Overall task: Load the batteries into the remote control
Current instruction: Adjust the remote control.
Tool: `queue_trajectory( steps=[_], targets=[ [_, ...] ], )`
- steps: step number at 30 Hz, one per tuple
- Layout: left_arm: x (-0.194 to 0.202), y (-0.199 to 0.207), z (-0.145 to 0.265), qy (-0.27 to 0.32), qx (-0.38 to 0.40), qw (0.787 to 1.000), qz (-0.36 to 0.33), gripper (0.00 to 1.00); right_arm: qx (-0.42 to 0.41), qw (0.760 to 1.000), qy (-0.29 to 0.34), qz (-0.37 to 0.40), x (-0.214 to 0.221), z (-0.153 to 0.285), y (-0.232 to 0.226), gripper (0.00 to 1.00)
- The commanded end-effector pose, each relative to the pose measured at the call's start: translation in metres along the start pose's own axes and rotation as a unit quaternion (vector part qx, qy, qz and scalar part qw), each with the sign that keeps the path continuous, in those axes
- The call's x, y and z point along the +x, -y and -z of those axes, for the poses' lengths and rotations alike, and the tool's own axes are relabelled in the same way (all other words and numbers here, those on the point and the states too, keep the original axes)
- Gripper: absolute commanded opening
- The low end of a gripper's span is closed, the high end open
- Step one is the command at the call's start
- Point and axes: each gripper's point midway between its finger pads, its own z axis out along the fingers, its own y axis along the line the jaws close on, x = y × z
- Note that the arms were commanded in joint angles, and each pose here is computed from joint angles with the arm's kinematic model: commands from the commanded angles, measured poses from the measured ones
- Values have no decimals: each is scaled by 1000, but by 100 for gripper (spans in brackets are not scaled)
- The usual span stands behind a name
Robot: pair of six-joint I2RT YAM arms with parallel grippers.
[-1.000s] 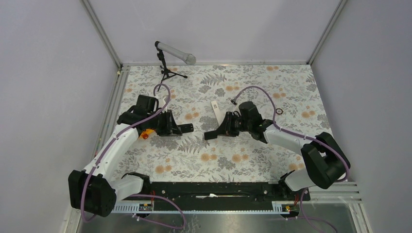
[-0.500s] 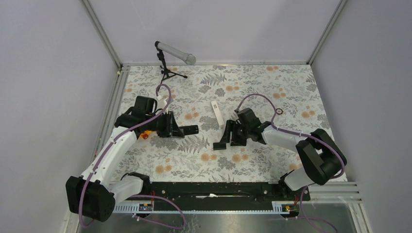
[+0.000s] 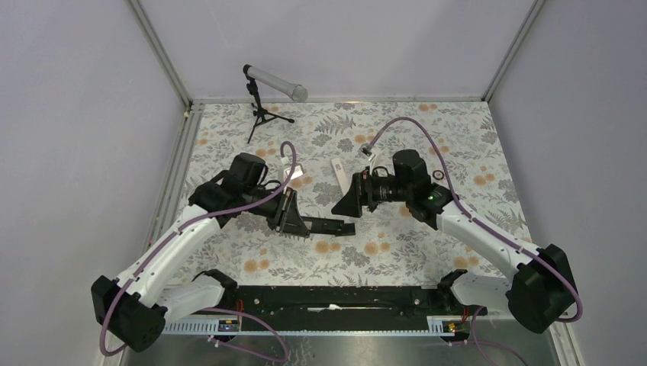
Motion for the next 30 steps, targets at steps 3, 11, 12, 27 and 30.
queue_trajectory(
  steps=[3, 11, 12, 27, 30],
  targets=[
    [-1, 49, 9, 11, 88, 989, -114, 0, -235, 966, -41, 104, 9, 18, -89, 87],
    [-3, 60, 14, 15, 105, 987, -124, 0, -276, 942, -149, 122, 65, 17, -109, 64],
    [-2, 62, 15, 13, 112, 985, -128, 0, -269, 944, -146, 121, 65, 14, -107, 55],
    [-30, 88, 39, 138, 93, 970, -179, 99, -294, 947, -16, 129, 8, 18, -145, 0],
    [-64, 96, 50, 243, 88, 953, -156, 99, -271, 954, 55, 117, -17, 19, -150, 0]
  ],
)
